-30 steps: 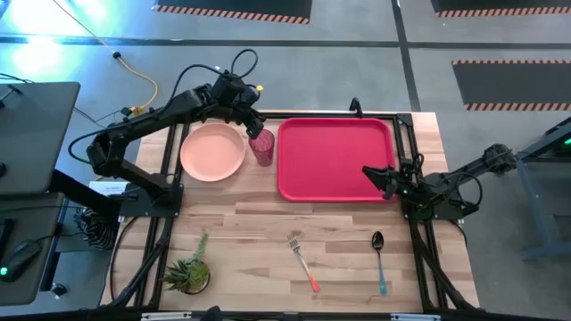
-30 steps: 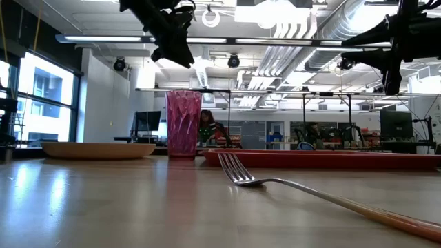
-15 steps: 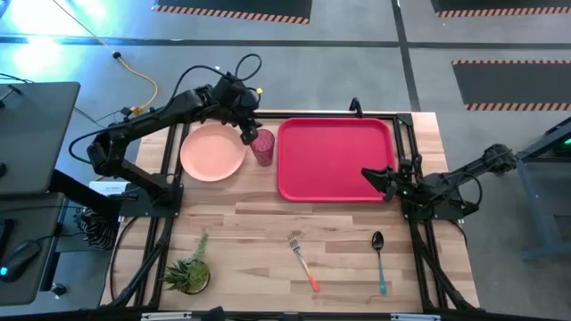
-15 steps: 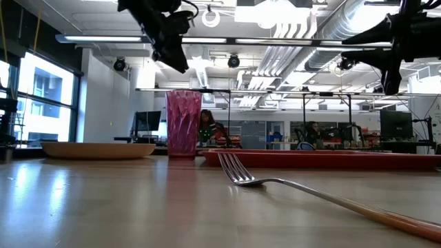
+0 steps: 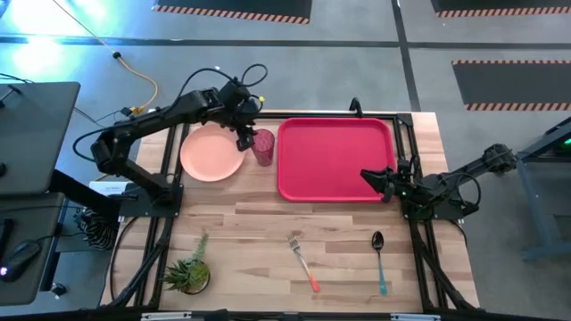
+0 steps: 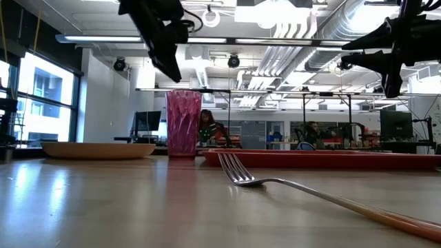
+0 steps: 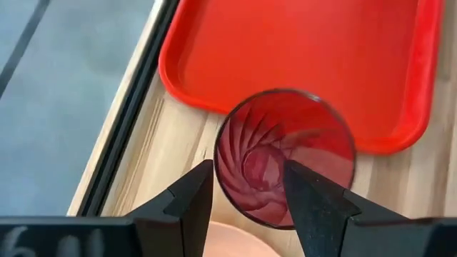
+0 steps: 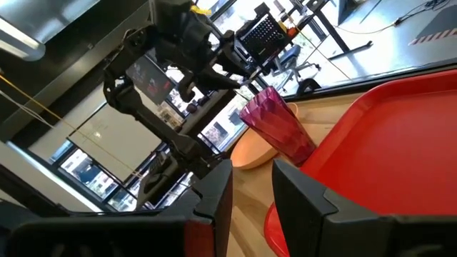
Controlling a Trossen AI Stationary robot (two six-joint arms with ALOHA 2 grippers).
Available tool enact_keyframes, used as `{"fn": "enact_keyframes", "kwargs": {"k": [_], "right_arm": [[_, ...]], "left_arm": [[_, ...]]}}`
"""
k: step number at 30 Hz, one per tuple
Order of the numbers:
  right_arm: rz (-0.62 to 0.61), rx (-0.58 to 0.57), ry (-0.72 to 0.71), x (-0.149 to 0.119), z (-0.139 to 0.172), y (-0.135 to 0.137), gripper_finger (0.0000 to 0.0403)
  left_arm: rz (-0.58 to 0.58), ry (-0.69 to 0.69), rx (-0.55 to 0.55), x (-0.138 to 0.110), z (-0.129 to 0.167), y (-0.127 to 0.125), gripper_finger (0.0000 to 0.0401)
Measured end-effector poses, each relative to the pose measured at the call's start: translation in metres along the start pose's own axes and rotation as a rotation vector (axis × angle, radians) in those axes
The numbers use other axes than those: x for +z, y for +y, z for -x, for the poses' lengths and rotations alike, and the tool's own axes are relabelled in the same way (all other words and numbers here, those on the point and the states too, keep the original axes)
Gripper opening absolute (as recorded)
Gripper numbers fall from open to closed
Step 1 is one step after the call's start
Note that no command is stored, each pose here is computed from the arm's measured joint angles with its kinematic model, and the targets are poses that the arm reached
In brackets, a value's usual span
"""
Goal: Pick and place plate/cup/fork/spoon on tray
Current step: Put the red glass on the top left of the red tray
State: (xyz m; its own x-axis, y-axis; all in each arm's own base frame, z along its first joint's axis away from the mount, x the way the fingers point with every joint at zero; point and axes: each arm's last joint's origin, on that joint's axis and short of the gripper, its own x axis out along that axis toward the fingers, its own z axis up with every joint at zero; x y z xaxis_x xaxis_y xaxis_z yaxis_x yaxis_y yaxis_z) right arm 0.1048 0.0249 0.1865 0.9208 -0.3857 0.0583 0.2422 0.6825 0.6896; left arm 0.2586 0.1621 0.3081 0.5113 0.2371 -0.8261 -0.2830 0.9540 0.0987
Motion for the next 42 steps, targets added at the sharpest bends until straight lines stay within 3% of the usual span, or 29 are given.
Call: {"fn": "enact_keyframes", "kwargs": {"k": [5,23,28,35,42], "right_arm": [[-0.001,0.012,0.010,0.000,0.000,0.000,0.0091],[-0.018,0.009,0.018,-0.001,0.000,0.000,0.0091],[-0.018,0.009,0.018,-0.001,0.000,0.000,0.0091],[-0.018,0.009,0.018,-0.001,0.000,0.000,0.0091],[-0.018,0.001,0.011,-0.001,0.000,0.000,0.0091]], "left_arm": [[0.019,0.062,0.049,0.000,-0.018,0.003,0.0161],[0.055,0.186,0.066,-0.006,-0.055,0.007,0.0157],[0.055,0.186,0.066,-0.005,-0.056,0.007,0.0115],[0.063,0.181,0.061,-0.005,-0.056,0.007,0.0016],[0.081,0.150,0.079,-0.002,-0.051,0.007,0.0008]]}}
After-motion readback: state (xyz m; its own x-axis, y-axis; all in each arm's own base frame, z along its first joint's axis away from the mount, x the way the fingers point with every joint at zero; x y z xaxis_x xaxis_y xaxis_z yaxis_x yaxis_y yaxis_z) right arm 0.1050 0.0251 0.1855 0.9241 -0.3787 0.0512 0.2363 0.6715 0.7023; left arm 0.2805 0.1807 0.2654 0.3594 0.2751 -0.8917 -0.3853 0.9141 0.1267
